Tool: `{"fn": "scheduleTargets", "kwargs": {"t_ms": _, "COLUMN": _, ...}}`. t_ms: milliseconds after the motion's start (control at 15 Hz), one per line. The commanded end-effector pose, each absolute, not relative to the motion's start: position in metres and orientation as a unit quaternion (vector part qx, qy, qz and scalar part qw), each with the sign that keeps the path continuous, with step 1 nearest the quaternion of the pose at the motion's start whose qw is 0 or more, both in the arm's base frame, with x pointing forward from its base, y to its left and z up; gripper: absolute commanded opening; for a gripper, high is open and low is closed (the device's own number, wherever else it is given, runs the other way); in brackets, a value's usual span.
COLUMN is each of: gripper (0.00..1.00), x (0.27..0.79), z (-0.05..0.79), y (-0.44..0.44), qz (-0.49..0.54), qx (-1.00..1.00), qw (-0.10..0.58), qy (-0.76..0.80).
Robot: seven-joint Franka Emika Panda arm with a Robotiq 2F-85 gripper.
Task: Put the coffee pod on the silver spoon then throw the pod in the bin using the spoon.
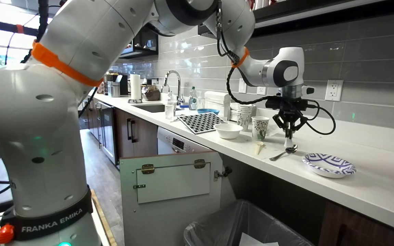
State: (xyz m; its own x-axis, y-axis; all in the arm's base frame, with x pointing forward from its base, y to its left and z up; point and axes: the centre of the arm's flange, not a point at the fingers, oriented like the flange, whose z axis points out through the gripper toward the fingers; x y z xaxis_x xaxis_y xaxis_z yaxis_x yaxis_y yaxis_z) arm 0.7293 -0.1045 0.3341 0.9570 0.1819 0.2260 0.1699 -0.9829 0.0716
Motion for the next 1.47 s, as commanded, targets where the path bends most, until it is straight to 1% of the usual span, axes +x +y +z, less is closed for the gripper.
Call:
{"fn": "scheduleTargets", "kwargs": {"t_ms": 0, "gripper": 0.03, "x": 0.719, "z": 0.329, "y": -0.108, "qz": 0.131, "qx": 0.988, "qw": 0.022, "qy": 0.074}}
{"fn": "scheduleTargets", "kwargs": {"t_ms": 1000, "gripper": 0.03, "x": 0.728, "z": 0.319, "y": -0.115, "qz": 0.179, "qx": 0.982, "qw": 0.012, "qy": 0.057}}
{"fn": "scheduleTargets", "kwargs": {"t_ms": 1400, "gripper": 0.03, "x": 0.731, "z": 0.312, "y": -0.116, "qz": 0.18, "qx": 0.982, "qw": 0.005, "qy": 0.052}}
